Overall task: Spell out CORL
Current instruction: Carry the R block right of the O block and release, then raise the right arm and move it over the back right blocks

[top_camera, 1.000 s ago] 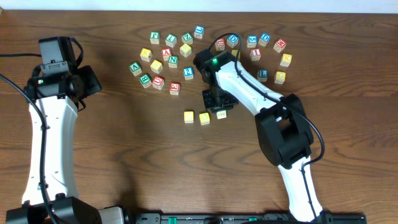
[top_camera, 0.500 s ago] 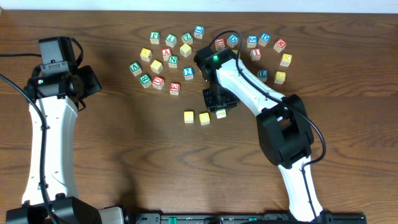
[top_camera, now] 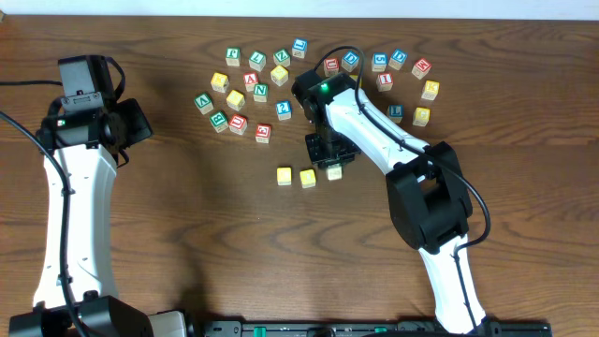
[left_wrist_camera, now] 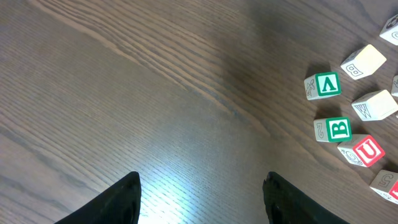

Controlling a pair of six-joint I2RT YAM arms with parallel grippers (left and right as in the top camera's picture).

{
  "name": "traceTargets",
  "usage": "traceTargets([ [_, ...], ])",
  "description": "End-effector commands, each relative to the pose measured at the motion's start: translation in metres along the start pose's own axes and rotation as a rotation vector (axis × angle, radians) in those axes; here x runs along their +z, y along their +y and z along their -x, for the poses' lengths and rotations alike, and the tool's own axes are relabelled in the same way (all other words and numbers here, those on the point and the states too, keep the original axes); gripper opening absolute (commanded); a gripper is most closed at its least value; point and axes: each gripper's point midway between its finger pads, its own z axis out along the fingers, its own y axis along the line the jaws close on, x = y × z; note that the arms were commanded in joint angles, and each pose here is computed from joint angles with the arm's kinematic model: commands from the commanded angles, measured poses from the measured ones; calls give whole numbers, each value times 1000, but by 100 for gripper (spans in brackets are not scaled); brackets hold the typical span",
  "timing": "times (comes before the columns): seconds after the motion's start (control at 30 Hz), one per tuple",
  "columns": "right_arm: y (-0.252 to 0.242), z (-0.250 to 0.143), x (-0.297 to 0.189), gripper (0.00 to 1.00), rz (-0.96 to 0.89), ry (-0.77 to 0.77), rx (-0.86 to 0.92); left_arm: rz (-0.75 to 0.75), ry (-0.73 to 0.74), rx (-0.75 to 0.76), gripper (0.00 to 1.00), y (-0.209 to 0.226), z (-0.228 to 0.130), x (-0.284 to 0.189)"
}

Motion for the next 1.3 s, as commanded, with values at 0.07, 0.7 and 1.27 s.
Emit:
traceTargets([
  [0.07,-2,6,-3,36,1,-18,10,10,-10,-8,62,1,5,0],
  [0.7,-46,107,-149,54,108,-462,30,10,-10,-8,62,1,5,0],
  [1.27,-63,146,-173,61,155,-617,107,10,-10,-8,62,1,5,0],
])
